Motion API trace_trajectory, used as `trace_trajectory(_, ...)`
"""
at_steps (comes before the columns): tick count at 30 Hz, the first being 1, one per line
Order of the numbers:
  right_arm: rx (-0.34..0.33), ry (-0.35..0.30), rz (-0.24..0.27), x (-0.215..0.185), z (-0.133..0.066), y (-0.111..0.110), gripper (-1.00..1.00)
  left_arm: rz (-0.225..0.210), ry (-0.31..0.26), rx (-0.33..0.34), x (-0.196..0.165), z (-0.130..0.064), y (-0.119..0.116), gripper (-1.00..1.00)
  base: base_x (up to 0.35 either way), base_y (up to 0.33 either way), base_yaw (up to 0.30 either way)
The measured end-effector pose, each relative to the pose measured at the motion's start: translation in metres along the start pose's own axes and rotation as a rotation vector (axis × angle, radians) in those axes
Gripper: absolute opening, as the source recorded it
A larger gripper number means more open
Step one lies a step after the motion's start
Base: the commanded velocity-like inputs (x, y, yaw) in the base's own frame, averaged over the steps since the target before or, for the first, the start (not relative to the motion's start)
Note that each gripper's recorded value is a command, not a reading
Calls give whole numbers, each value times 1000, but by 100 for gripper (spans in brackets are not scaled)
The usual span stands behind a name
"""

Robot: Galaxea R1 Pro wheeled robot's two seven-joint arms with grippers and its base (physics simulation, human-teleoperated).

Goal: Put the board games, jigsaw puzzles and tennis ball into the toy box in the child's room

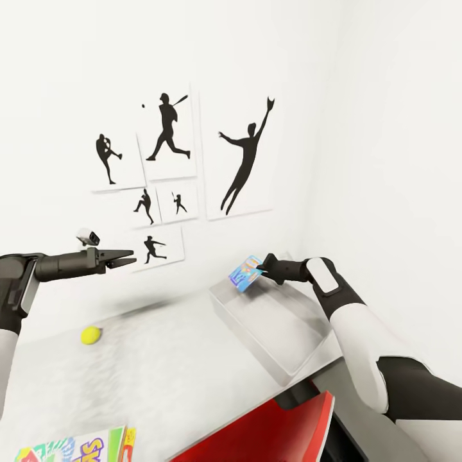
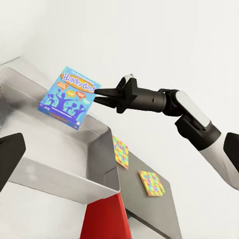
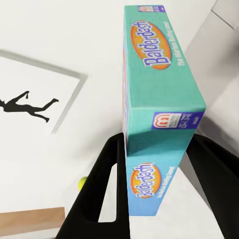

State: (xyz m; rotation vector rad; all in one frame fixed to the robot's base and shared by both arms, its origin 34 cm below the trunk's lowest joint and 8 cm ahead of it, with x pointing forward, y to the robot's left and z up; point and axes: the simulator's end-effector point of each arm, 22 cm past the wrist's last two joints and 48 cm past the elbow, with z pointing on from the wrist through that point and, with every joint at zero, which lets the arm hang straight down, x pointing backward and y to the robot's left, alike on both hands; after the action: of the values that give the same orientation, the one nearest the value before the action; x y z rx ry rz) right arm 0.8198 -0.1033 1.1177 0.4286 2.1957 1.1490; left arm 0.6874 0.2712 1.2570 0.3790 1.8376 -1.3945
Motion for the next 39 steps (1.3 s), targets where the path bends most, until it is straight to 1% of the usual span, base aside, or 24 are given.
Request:
trace_trajectory(11,6,13,9,4,7,-9,-100,-3,7,-4,3,2,7,100,0,0,0)
trace_trajectory(21,15,21,17,7,13,-19,-100,-15,13,-8,7,5,15,100,0,0,0)
trace_trajectory(27,3,10,8,2,14,-14,-100,-21,16,-10,9,6,20,100,0,0,0)
trace_trajectory(39,8,17,15,5,21,-23,-100,-31,23,-15,13,9,29,100,0,0,0)
